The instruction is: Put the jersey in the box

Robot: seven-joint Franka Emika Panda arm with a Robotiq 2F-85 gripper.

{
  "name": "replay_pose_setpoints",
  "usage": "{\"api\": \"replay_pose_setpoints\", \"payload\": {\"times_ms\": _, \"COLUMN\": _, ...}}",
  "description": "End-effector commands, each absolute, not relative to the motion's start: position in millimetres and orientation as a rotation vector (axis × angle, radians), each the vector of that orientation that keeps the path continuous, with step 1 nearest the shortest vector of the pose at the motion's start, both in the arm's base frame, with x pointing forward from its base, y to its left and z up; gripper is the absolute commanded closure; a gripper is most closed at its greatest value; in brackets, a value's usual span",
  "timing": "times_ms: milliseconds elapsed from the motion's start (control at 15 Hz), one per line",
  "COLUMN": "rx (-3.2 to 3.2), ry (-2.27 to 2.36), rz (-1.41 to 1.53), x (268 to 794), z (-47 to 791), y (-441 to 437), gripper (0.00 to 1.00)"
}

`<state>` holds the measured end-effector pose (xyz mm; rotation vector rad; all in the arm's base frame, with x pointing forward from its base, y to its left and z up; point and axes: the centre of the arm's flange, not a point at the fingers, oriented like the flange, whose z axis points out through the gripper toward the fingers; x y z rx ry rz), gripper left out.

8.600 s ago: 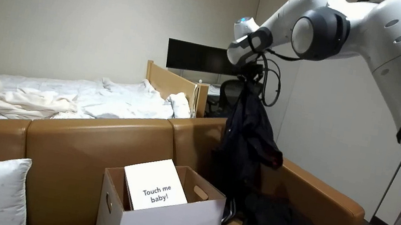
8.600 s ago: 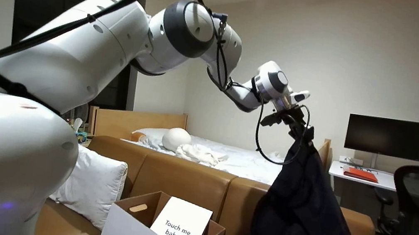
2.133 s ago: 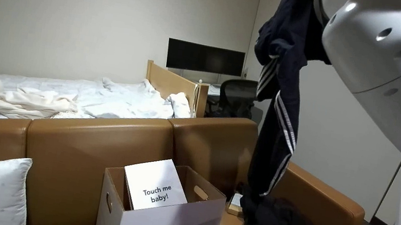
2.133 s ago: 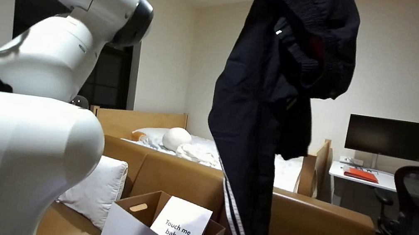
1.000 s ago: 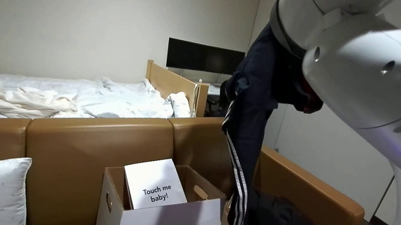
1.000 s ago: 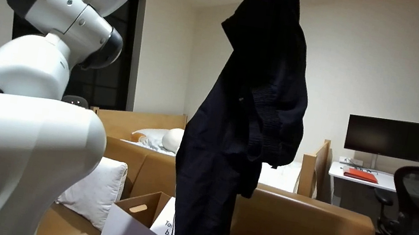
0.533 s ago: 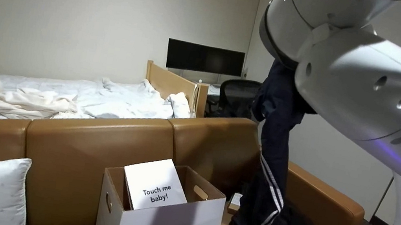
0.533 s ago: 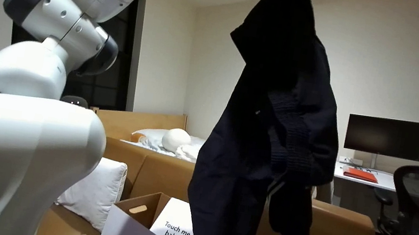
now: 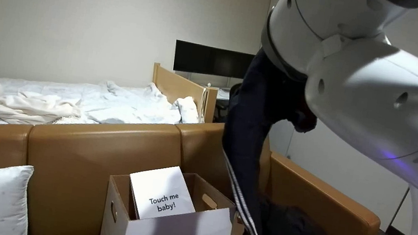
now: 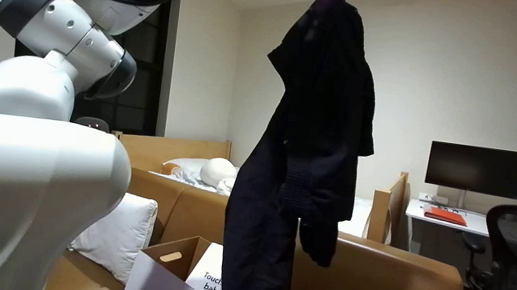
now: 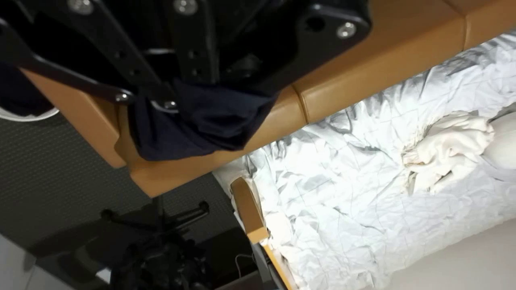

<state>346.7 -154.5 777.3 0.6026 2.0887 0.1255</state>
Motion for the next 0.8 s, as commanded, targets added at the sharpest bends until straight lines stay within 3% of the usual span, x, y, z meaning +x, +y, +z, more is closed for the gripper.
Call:
{"api": "replay_pose_setpoints", "payload": {"times_ms": 0, "rx": 0.707, "ry": 2.081, "rz": 0.332, "x": 299.4, "z": 775.1, "y": -148.4, "gripper": 0.99}}
{"api": "replay_pose_setpoints", "payload": {"times_ms": 67, "rx": 0.673, "ry": 2.113, "rz": 0.202, "x": 331.2, "z": 748.9, "y": -171.2, "gripper": 0.98}}
{"api": "replay_pose_setpoints", "payload": {"times_ms": 400, "rx": 0.704, "ry": 2.107, "rz": 0.315, "x": 319.1, "z": 732.1, "y": -191.1, "gripper": 0.99}}
{"api": "replay_pose_setpoints", "payload": {"times_ms": 733, "rx": 0.741, "ry": 2.036, "rz": 0.604, "x": 358.1, "z": 702.8, "y": -123.9, "gripper": 0.99}}
